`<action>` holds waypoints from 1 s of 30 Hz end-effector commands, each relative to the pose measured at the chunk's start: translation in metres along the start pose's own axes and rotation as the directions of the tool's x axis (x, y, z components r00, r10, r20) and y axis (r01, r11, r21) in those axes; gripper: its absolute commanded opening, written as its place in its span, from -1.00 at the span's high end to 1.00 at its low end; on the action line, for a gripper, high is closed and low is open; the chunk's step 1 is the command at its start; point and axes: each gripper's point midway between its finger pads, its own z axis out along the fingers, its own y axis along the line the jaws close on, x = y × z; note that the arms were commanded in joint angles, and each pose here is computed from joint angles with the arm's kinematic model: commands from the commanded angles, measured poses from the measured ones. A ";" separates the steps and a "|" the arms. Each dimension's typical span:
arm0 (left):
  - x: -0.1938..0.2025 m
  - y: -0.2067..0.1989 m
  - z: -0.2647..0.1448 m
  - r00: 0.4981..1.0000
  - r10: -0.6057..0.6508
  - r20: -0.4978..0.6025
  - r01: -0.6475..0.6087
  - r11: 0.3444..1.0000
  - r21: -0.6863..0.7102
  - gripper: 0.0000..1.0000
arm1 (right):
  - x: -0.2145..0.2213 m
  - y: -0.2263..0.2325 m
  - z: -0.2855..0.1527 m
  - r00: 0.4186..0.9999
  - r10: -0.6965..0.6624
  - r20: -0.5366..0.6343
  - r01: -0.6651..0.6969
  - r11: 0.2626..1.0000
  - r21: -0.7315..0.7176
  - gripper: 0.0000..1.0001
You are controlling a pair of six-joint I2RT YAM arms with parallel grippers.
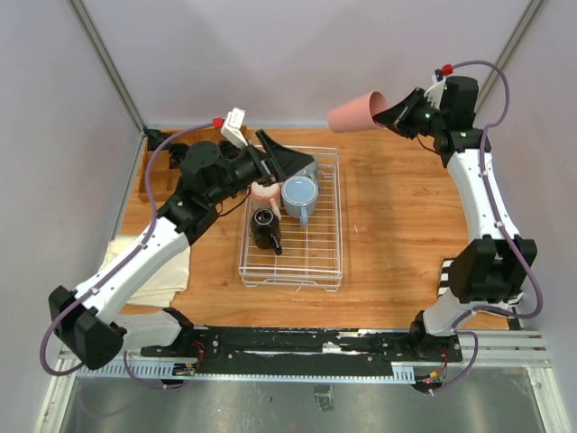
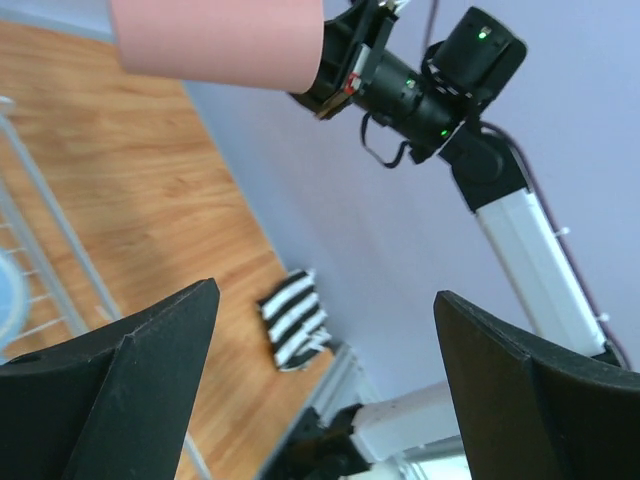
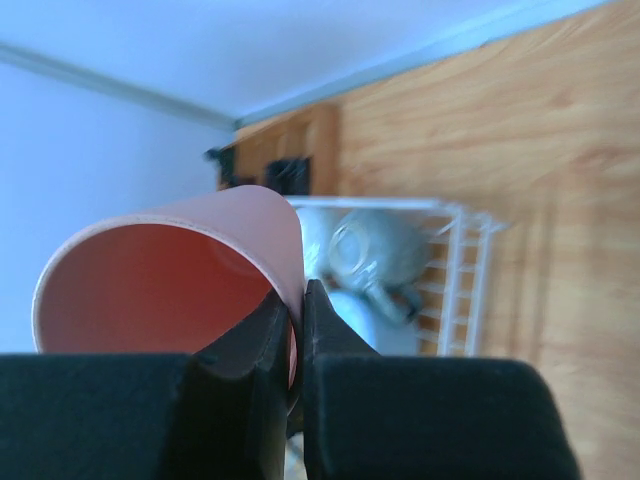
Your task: Load the cups into the dish rack
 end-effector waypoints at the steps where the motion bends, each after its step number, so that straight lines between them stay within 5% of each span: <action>1: 0.006 -0.040 0.011 0.990 -0.113 -0.086 0.130 0.964 0.232 -0.88 | 0.034 0.056 -0.036 0.988 0.102 -0.112 -0.128 0.957 -0.260 0.99; 11: -0.001 -0.014 0.035 0.976 -0.208 -0.069 0.217 0.956 0.199 -0.90 | 0.063 0.086 -0.084 0.961 0.204 -0.185 -0.266 0.862 -0.432 0.99; 30: -0.009 -0.010 0.058 0.964 -0.259 -0.060 0.265 0.943 0.201 -0.98 | 0.100 0.091 -0.085 0.929 0.215 -0.302 -0.335 0.837 -0.433 0.99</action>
